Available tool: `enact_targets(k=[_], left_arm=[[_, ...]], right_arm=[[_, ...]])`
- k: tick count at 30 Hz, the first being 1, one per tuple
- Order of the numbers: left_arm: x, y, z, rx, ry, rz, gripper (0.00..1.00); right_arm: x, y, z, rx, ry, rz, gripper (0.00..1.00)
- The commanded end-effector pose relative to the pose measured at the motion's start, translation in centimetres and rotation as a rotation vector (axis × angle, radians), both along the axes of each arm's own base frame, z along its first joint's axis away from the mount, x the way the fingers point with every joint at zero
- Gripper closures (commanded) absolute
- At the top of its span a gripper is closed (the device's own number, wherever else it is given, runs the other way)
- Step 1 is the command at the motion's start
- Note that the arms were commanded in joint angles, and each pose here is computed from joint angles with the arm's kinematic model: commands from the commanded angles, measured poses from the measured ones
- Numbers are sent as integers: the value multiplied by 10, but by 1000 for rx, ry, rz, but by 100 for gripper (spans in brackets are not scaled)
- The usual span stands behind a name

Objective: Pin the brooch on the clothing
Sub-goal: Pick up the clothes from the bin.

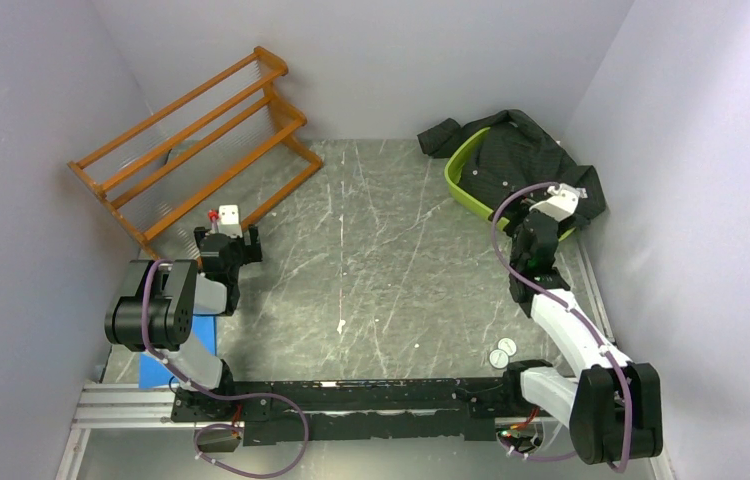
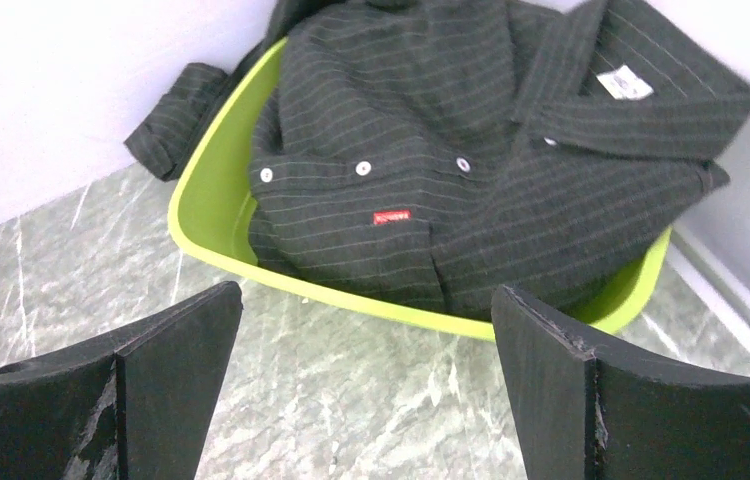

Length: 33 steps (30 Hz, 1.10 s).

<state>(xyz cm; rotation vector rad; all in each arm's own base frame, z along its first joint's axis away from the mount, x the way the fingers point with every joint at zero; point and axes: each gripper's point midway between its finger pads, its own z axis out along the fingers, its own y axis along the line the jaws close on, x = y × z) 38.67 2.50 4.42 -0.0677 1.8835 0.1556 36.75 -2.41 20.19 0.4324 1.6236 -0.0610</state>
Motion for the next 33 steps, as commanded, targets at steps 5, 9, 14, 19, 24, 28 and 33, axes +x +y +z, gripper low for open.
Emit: enact_targets(k=[5,9,14,19,24,28,33], left_arm=[[11,10,12,-39,-41,41,4],[-3,16,42,-7,-162,112,3],[-28,-2,70,-127,-19,131,3],[-52,-45,88,-384,74,17,3],[-72,-74,97,-511,164,-76,4],[-85,-75,94,-540,285,-29,3],[-89,-76,116,-589,287,-3,4]], right_arm=[[-4,-19,10,159,-14,-178,0],[2,-21,3,161,58,-203,0],[8,-21,-9,203,122,-238,0],[21,-24,-18,257,162,-274,0],[38,-37,-33,342,258,-313,0],[50,-46,-47,387,306,-331,0],[58,-57,-73,482,410,-341,0]])
